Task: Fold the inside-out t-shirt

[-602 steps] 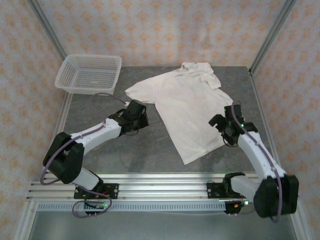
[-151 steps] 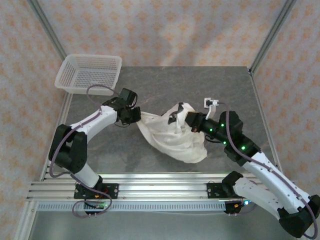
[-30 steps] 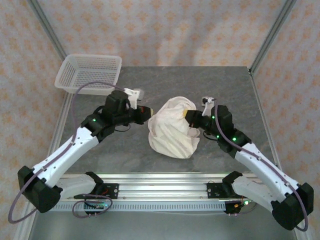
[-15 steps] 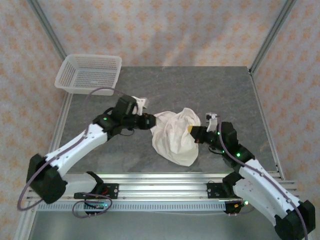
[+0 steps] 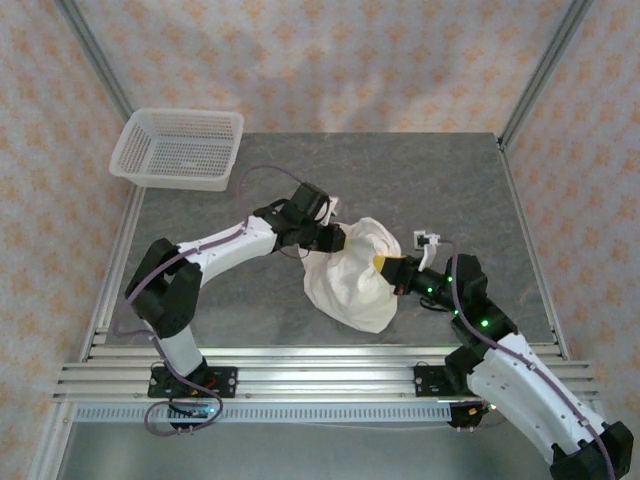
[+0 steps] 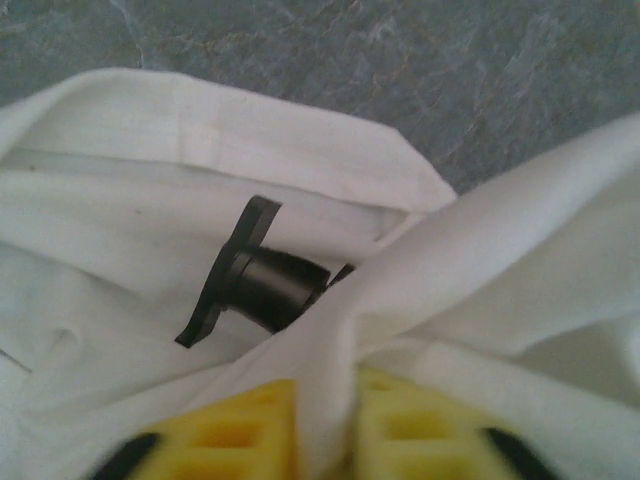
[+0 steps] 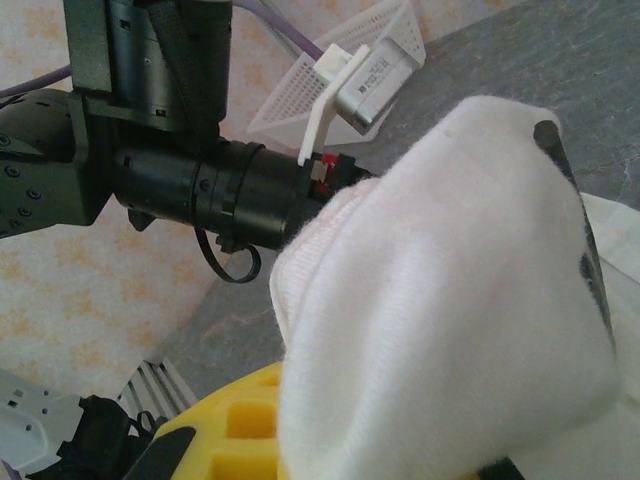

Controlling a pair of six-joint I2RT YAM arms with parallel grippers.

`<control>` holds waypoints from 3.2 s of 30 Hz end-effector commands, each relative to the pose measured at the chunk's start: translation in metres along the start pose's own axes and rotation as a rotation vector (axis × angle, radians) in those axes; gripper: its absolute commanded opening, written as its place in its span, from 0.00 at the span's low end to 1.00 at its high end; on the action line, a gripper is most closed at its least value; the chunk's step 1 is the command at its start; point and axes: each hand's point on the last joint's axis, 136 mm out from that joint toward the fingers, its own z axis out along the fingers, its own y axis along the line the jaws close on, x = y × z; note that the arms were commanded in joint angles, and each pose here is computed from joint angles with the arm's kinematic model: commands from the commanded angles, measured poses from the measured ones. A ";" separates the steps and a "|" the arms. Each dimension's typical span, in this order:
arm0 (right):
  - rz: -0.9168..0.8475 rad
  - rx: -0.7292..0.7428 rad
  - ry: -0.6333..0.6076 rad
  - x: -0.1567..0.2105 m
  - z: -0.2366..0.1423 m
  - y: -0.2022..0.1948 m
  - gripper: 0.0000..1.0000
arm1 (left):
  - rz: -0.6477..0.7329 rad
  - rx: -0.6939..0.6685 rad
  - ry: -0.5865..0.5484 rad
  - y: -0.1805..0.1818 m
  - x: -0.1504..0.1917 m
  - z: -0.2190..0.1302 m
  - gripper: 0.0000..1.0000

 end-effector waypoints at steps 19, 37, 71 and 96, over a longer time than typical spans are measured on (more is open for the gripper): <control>-0.188 0.148 -0.105 -0.014 -0.013 -0.022 0.77 | 0.122 0.254 -0.186 -0.055 -0.025 -0.134 0.00; -0.175 -0.083 0.154 -0.015 0.057 0.014 0.00 | 0.056 -0.088 -0.217 0.008 -0.033 -0.130 0.00; 0.231 0.099 -0.070 -0.070 0.051 0.004 0.00 | 0.060 -0.110 -0.215 -0.052 0.052 -0.054 0.67; 0.004 0.344 -0.039 -0.045 0.015 -0.046 0.46 | 0.044 0.057 -0.280 -0.068 0.017 -0.152 0.00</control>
